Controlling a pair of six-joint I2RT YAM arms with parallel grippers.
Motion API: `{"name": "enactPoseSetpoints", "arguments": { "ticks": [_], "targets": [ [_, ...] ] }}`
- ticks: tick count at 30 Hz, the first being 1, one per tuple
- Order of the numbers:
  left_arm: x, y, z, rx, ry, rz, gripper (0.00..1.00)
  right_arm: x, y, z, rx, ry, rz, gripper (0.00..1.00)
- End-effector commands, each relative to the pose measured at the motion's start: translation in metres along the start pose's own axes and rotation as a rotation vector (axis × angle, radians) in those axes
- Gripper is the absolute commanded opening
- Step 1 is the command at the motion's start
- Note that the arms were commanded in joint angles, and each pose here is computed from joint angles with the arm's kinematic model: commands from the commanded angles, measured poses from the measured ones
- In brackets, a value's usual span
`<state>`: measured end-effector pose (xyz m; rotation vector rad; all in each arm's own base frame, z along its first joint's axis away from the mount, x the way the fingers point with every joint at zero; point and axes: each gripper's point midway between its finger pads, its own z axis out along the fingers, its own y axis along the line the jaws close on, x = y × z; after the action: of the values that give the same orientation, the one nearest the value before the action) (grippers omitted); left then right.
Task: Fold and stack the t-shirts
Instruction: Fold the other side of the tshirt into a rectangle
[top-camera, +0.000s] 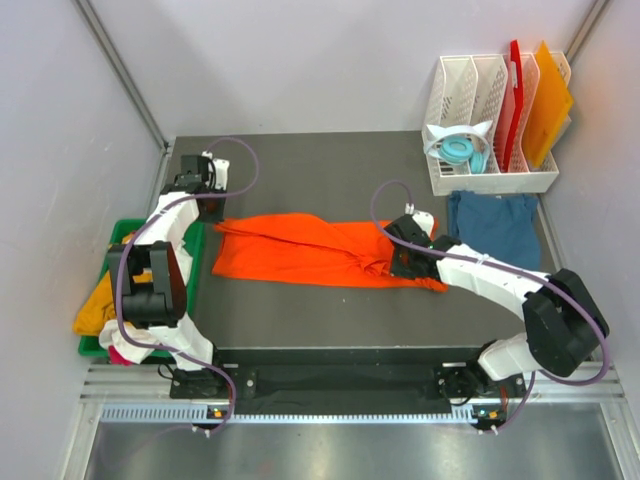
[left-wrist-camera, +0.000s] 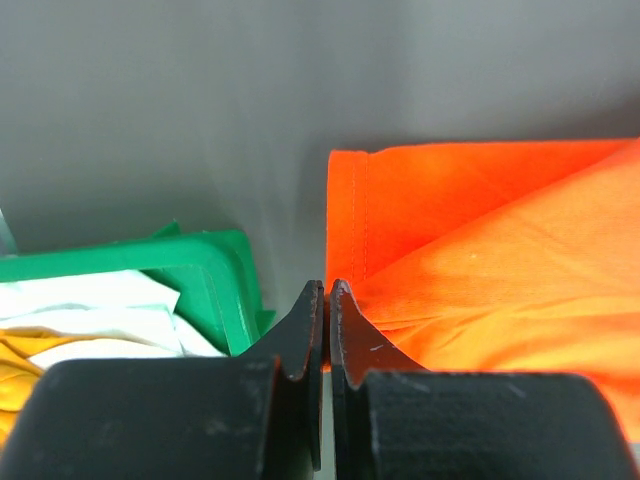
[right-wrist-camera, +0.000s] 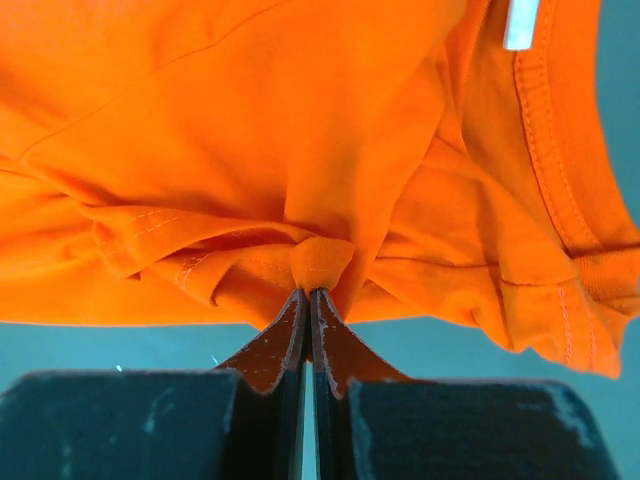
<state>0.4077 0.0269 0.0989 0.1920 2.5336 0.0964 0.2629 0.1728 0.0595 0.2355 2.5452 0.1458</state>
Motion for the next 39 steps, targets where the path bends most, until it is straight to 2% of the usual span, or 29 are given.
{"name": "enactPoseSetpoints", "arguments": {
  "ticks": [1, 4, 5, 7, 8, 9, 10, 11, 12, 13, 14, 16, 18, 19, 20, 22, 23, 24, 25, 26, 28, 39],
  "targets": [
    [0.016, 0.006, 0.003, -0.017, 0.056, 0.036, 0.0, 0.006, -0.001, -0.003, 0.029, 0.002, 0.021, 0.0],
    [0.021, 0.005, 0.008, -0.016, 0.072, 0.039, 0.0, 0.012, 0.001, 0.001, 0.028, 0.022, 0.011, 0.0],
    [0.021, 0.004, 0.009, -0.012, 0.076, 0.037, 0.0, 0.009, 0.005, 0.0, 0.02, 0.016, 0.015, 0.03],
    [0.017, 0.005, 0.008, -0.01, 0.066, 0.036, 0.0, 0.001, 0.01, -0.002, 0.008, -0.001, 0.011, 0.16],
    [0.014, 0.003, 0.007, -0.001, 0.055, 0.035, 0.0, -0.013, 0.021, -0.007, -0.026, -0.039, 0.014, 0.33],
    [0.008, 0.004, 0.005, -0.001, 0.034, 0.031, 0.21, -0.023, 0.025, -0.01, -0.037, -0.064, -0.007, 0.4],
    [-0.004, 0.002, -0.003, 0.021, -0.014, 0.014, 0.35, -0.033, 0.03, -0.014, -0.043, -0.09, -0.015, 0.45],
    [-0.012, 0.001, -0.008, 0.029, -0.046, 0.01, 0.51, -0.056, 0.039, -0.024, -0.05, -0.145, -0.014, 0.59],
    [-0.021, 0.001, -0.013, 0.035, -0.083, 0.006, 0.82, -0.068, 0.041, -0.029, -0.045, -0.174, -0.038, 0.65],
    [-0.034, 0.001, -0.023, 0.036, -0.129, -0.001, 0.92, -0.078, 0.045, -0.032, -0.041, -0.196, -0.055, 0.68],
    [-0.042, 0.0, -0.028, 0.043, -0.161, -0.008, 0.96, -0.098, 0.052, -0.041, -0.048, -0.246, -0.07, 0.72],
    [-0.059, 0.001, -0.036, 0.04, -0.228, -0.033, 0.98, -0.114, 0.052, -0.041, -0.028, -0.276, -0.07, 0.72],
    [-0.066, -0.004, -0.035, 0.07, -0.252, -0.048, 0.98, -0.133, 0.054, -0.039, -0.043, -0.306, -0.063, 0.67],
    [-0.071, -0.006, -0.034, 0.086, -0.26, -0.06, 0.93, -0.133, 0.054, -0.027, -0.034, -0.287, -0.069, 0.64],
    [-0.072, -0.009, -0.033, 0.103, -0.256, -0.068, 0.91, -0.138, 0.057, -0.022, -0.049, -0.282, -0.065, 0.5],
    [-0.071, -0.016, -0.024, 0.142, -0.218, -0.095, 0.85, -0.137, 0.049, 0.003, -0.019, -0.239, -0.065, 0.3],
    [-0.069, -0.018, -0.02, 0.151, -0.199, -0.101, 0.72, -0.138, 0.049, 0.01, -0.02, -0.226, -0.064, 0.05],
    [-0.067, -0.018, -0.015, 0.151, -0.183, -0.107, 0.65, -0.139, 0.043, 0.02, -0.008, -0.208, -0.055, 0.0],
    [-0.069, -0.016, -0.016, 0.146, -0.177, -0.11, 0.6, -0.133, 0.041, 0.034, 0.005, -0.176, -0.06, 0.0],
    [-0.065, -0.016, -0.015, 0.143, -0.157, -0.113, 0.51, -0.127, 0.04, 0.041, -0.004, -0.144, -0.06, 0.0],
    [-0.059, -0.014, -0.011, 0.13, -0.137, -0.107, 0.47, -0.117, 0.035, 0.052, 0.006, -0.105, -0.063, 0.0],
    [-0.052, -0.009, -0.005, 0.1, -0.107, -0.095, 0.51, -0.044, 0.01, 0.056, -0.01, 0.023, -0.034, 0.0]
  ]
}}
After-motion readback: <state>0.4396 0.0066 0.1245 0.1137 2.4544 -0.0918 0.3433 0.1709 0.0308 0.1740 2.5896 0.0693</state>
